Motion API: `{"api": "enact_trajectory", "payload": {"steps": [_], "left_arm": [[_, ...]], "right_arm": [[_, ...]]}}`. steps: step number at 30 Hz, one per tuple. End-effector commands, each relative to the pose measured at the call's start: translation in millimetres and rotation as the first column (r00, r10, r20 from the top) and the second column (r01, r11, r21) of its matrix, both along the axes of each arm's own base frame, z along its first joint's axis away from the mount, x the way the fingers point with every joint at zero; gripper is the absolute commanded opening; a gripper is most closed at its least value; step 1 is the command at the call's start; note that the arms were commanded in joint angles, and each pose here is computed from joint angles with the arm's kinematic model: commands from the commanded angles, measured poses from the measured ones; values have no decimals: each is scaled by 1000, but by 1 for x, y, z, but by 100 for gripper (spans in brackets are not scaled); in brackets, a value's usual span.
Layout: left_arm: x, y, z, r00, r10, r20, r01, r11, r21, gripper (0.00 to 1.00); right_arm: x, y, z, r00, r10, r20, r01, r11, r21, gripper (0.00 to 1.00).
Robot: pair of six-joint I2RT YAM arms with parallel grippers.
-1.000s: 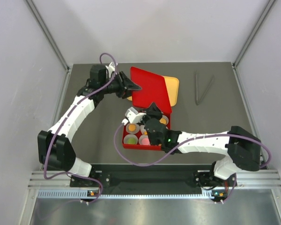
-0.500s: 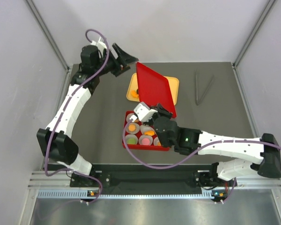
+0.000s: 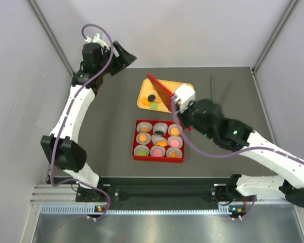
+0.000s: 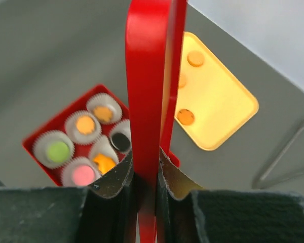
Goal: Pack the cookies
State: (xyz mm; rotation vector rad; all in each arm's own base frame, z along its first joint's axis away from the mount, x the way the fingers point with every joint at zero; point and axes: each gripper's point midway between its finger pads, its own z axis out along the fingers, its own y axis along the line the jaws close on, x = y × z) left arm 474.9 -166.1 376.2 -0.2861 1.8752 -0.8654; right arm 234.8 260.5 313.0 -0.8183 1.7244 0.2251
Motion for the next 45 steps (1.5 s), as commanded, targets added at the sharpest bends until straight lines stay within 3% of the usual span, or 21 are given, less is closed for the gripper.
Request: {"api": "enact_trajectory", "payload": {"steps": [1, 3, 4, 5, 6, 7, 8, 12, 16, 20, 26, 35, 45], "left_arm": [[-26, 17, 11, 998, 47, 48, -50, 997, 52, 82], [-44, 22, 0, 998, 52, 34, -54, 997, 60, 81], [-50, 24, -3, 998, 57, 31, -59, 996, 67, 81], [-55, 30, -5, 996, 80, 30, -82, 993, 80, 81], [-67, 35, -4, 995, 91, 39, -94, 991, 96, 81], [-73, 39, -7, 994, 100, 37, -103, 989, 104, 81], [-81, 41, -23, 994, 109, 7, -109, 987, 115, 81], [-113, 46, -45, 994, 107, -23, -104, 989, 109, 81], [-136, 43, -85, 993, 78, -85, -66, 990, 127, 81], [-153, 40, -125, 988, 38, -149, -14, 987, 158, 82], [-167, 30, -157, 977, -18, -211, 49, 988, 145, 82], [-181, 20, -187, 965, -72, -252, 110, 984, 140, 83], [-186, 9, -213, 950, -120, -290, 165, 976, 138, 84]], "right_arm": [[-18, 13, 52, 962, 222, -162, -151, 919, 366, 1], [6, -3, 46, 944, 191, -267, -54, 893, 447, 1], [0, 8, 31, 889, 300, -347, -105, 869, 483, 1], [15, -4, 24, 872, 301, -386, -63, 852, 520, 0], [20, 0, 33, 850, 355, -389, -51, 791, 610, 0], [12, 4, 9, 771, 448, -452, -59, 758, 650, 0], [18, -1, 6, 738, 467, -488, 7, 718, 696, 0], [20, 3, -4, 673, 610, -419, 10, 559, 829, 0], [22, 7, -29, 610, 647, -458, 75, 529, 846, 0], [15, 5, -33, 543, 719, -434, 140, 432, 891, 0], [11, 2, -53, 506, 740, -444, 200, 400, 894, 0], [5, 1, -98, 438, 731, -524, 276, 445, 852, 2], [9, 3, -114, 426, 740, -520, 298, 428, 853, 3]]}}
